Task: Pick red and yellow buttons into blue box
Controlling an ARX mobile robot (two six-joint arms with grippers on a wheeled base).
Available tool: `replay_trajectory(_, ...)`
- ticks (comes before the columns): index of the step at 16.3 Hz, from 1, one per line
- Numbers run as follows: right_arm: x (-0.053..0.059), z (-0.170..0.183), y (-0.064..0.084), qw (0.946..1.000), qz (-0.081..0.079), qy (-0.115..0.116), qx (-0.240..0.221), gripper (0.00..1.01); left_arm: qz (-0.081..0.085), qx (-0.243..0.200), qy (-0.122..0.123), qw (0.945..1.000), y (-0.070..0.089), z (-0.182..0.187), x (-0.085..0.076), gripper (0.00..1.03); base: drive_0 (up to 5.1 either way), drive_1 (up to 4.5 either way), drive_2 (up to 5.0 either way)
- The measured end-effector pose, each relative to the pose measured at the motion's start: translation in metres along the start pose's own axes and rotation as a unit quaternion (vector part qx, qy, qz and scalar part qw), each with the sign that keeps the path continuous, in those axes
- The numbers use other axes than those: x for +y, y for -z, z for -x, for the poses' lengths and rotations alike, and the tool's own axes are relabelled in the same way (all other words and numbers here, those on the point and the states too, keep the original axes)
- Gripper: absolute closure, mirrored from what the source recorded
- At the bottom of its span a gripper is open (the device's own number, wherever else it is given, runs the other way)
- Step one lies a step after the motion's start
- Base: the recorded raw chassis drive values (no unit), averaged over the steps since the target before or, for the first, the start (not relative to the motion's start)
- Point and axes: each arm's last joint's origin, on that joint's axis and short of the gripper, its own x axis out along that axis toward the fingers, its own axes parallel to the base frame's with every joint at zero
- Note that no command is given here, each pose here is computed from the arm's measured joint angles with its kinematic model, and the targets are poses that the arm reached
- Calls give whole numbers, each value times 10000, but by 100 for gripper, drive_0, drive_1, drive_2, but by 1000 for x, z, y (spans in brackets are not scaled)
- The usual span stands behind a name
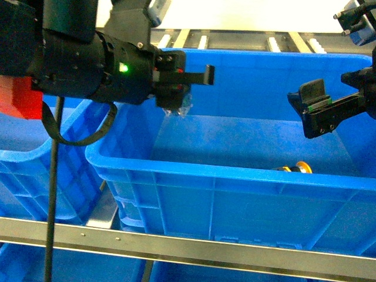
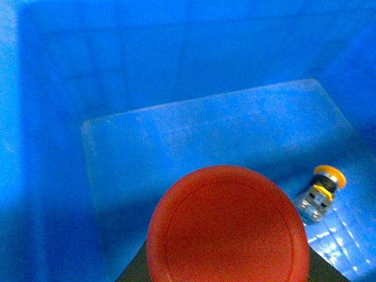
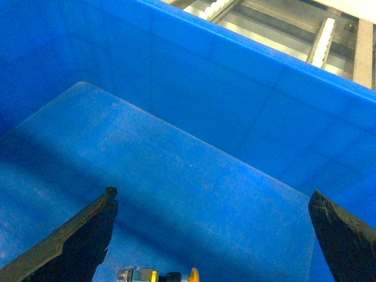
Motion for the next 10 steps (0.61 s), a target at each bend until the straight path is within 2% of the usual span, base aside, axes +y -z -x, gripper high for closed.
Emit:
replay_trajectory(1, 0, 0, 0, 10000, 1, -7, -2, 3, -25, -13, 260, 9997, 2, -2, -15, 79, 0, 0, 0)
replay_trajectory(2, 0, 0, 0, 10000, 0, -2, 0, 3, -72, -39, 444, 9990, 2, 0, -23, 73, 0, 0, 0)
replay_trajectory(3, 0, 0, 0, 10000, 0, 0, 2, 3, -94, -55, 532, 9985, 1, 1, -27, 62, 0, 0, 0)
replay_trajectory(4, 0, 0, 0, 10000, 0, 0, -2, 3, -93, -59, 532, 9985, 1, 1, -27, 51, 0, 0, 0)
replay_trajectory(7, 0, 0, 0, 10000, 1, -5, -1, 3, -69, -67, 457, 9989, 0, 1, -22, 8, 0, 0, 0)
replay_trajectory(8, 0, 0, 0, 10000, 0, 0, 2, 3, -81, -68, 457, 9989, 0, 1, -22, 4, 0, 0, 0)
replay_trajectory(10, 0, 0, 0, 10000, 0, 0, 2, 3, -86, -66, 468, 9988, 0, 1, -23, 5, 0, 0, 0)
